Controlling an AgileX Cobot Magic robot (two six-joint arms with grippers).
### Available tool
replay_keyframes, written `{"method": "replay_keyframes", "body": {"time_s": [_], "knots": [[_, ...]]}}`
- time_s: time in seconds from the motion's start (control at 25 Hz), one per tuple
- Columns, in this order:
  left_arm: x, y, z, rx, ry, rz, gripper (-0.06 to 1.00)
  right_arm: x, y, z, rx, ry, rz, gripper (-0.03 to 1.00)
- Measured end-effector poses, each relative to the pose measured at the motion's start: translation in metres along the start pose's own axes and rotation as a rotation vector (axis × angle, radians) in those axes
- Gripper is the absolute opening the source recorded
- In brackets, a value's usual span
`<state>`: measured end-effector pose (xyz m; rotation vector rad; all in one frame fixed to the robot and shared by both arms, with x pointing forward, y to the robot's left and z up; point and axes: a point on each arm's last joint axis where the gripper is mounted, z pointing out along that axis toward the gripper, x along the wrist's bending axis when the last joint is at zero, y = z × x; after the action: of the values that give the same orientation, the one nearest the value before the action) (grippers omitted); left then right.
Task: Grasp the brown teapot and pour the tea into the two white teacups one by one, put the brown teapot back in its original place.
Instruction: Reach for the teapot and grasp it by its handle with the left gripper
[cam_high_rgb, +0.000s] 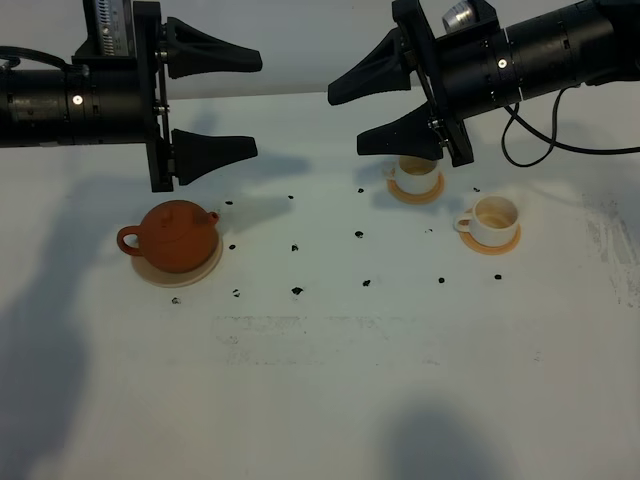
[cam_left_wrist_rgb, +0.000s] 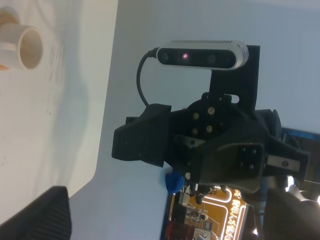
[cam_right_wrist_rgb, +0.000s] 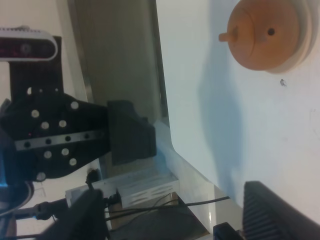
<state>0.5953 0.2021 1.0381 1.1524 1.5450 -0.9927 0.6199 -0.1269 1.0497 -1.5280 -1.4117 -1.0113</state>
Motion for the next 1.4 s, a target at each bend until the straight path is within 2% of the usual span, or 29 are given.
{"method": "replay_keyframes", "body": {"time_s": [0.44, 0.6, 0.76, 0.92, 1.0, 1.08, 1.2, 1.4], "knots": [[-0.001, -0.001, 0.0, 0.016, -0.006, 0.016, 0.74, 0.0, 0.0, 0.0, 0.0, 0.0, 0.003, 0.57], [-0.011, -0.001, -0.001, 0.043, -0.03, 0.146, 0.72, 0.0, 0.0, 0.0, 0.0, -0.001, -0.077, 0.57], [-0.034, 0.006, -0.005, 0.037, -0.017, 0.28, 0.62, 0.0, 0.0, 0.0, 0.0, -0.001, -0.172, 0.56], [-0.046, 0.007, -0.01, 0.061, 0.092, 0.41, 0.51, 0.0, 0.0, 0.0, 0.001, -0.008, -0.241, 0.54], [-0.052, 0.004, -0.015, 0.057, 0.158, 0.473, 0.47, 0.003, 0.002, -0.003, 0.009, -0.062, -0.324, 0.54], [-0.056, 0.002, -0.02, 0.031, 0.234, 0.52, 0.44, 0.008, 0.005, -0.008, 0.018, -0.157, -0.409, 0.54], [-0.06, -0.003, -0.031, -0.029, 0.393, 0.565, 0.42, 0.014, 0.011, -0.021, 0.018, -0.363, -0.519, 0.54], [-0.067, -0.012, -0.038, -0.112, 0.658, 0.651, 0.42, 0.034, 0.008, -0.053, -0.061, -0.66, -0.6, 0.54]]}}
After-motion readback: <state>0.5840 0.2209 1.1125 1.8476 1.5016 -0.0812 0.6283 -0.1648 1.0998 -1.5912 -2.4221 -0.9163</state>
